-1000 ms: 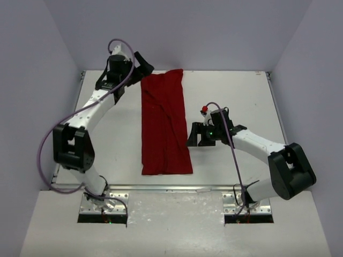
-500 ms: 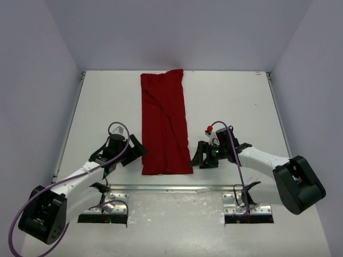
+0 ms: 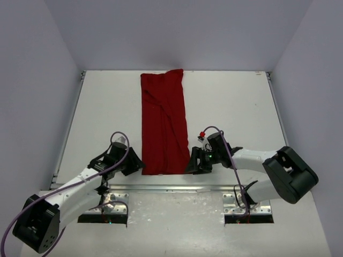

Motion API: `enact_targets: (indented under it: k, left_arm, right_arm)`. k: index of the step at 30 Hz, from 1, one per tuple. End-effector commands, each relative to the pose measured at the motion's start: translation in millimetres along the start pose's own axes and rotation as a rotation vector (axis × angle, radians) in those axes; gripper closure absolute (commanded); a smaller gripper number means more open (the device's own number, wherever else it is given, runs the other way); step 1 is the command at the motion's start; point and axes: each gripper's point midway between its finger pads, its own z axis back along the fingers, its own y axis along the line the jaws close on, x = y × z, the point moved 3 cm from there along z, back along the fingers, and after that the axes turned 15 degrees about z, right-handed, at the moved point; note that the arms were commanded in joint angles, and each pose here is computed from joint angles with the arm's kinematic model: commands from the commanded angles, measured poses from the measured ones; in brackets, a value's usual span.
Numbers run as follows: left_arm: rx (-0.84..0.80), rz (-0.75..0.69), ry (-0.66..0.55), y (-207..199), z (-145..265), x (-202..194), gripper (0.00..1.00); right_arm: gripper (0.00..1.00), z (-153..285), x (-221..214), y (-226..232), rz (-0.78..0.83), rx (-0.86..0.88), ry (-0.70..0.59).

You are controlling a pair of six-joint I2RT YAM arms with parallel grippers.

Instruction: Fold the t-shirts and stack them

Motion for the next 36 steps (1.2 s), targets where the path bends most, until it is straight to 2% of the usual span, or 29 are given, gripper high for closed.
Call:
enact_targets:
  k: [1, 5, 9, 12, 13, 15, 16, 17, 18, 20, 21, 26, 29, 32, 36]
  left_arm:
    - [0.089, 0.016, 0.028, 9.4, -1.0, -6.4, 0.59]
    - [0.139, -0.004, 0.059, 7.3, -2.0, -12.9, 0.68]
    - [0.159, -0.005, 0.060, 11.2, -2.3, -14.4, 0.67]
    - [0.133, 0.007, 0.084, 7.9, -4.1, -18.8, 0.73]
    - [0.123, 0.010, 0.101, 7.2, -4.2, -22.0, 0.80]
    - [0.110, 0.023, 0.122, 8.8, -6.1, -28.9, 0.90]
    - [0.103, 0.017, 0.139, 8.8, -6.0, -33.1, 0.99]
    - [0.111, 0.027, 0.142, 10.3, -6.5, -34.4, 0.99]
    - [0.110, 0.025, 0.149, 9.6, -6.4, -35.8, 1.00]
    - [0.098, 0.023, 0.154, 5.2, -4.2, -38.3, 1.00]
    - [0.094, 0.023, 0.157, 3.2, -2.6, -39.8, 1.00]
    - [0.020, 0.013, 0.129, -21.1, 14.5, -40.3, 1.00]
    - [0.026, 0.001, 0.078, -29.3, 28.8, -31.0, 1.00]
    - [0.028, -0.018, -0.013, -43.5, 39.3, -14.2, 1.00]
    - [0.007, -0.040, -0.051, -65.9, 44.3, -4.4, 1.00]
  right_arm:
    - [0.35, -5.2, 13.0, 0.5, 0.002, -0.006, -0.057]
    - [0.35, -5.7, 21.7, 3.5, 0.007, -0.010, -0.075]
    - [0.36, -5.7, 24.2, 0.9, 0.004, -0.034, -0.086]
    - [0.36, -5.2, 24.0, -2.7, -0.004, -0.064, -0.090]
    - [0.38, -5.6, 22.8, -4.1, -0.009, -0.071, -0.083]
    - [0.45, -6.6, 22.4, -3.2, -0.005, -0.071, -0.069]
    - [0.50, -7.8, 20.2, -4.8, -0.005, -0.078, -0.058]
    - [0.59, -8.3, 19.4, -4.5, -0.001, -0.072, -0.053]
    - [0.75, -8.4, 17.9, -4.5, -0.003, -0.068, -0.048]
    - [0.96, -8.1, 15.3, -1.2, -0.006, -0.043, -0.043]
    - [0.99, -7.2, 14.6, 0.9, -0.004, -0.035, -0.046]
    - [0.99, 4.2, 16.2, 22.7, 0.026, 0.031, -0.084]
    - [0.99, 13.6, 20.8, 27.8, 0.028, 0.012, -0.112]
    - [0.99, 29.8, 36.5, 37.3, 0.055, -0.026, -0.167]
    - [0.99, 45.2, 64.5, 47.9, 0.089, -0.071, -0.206]
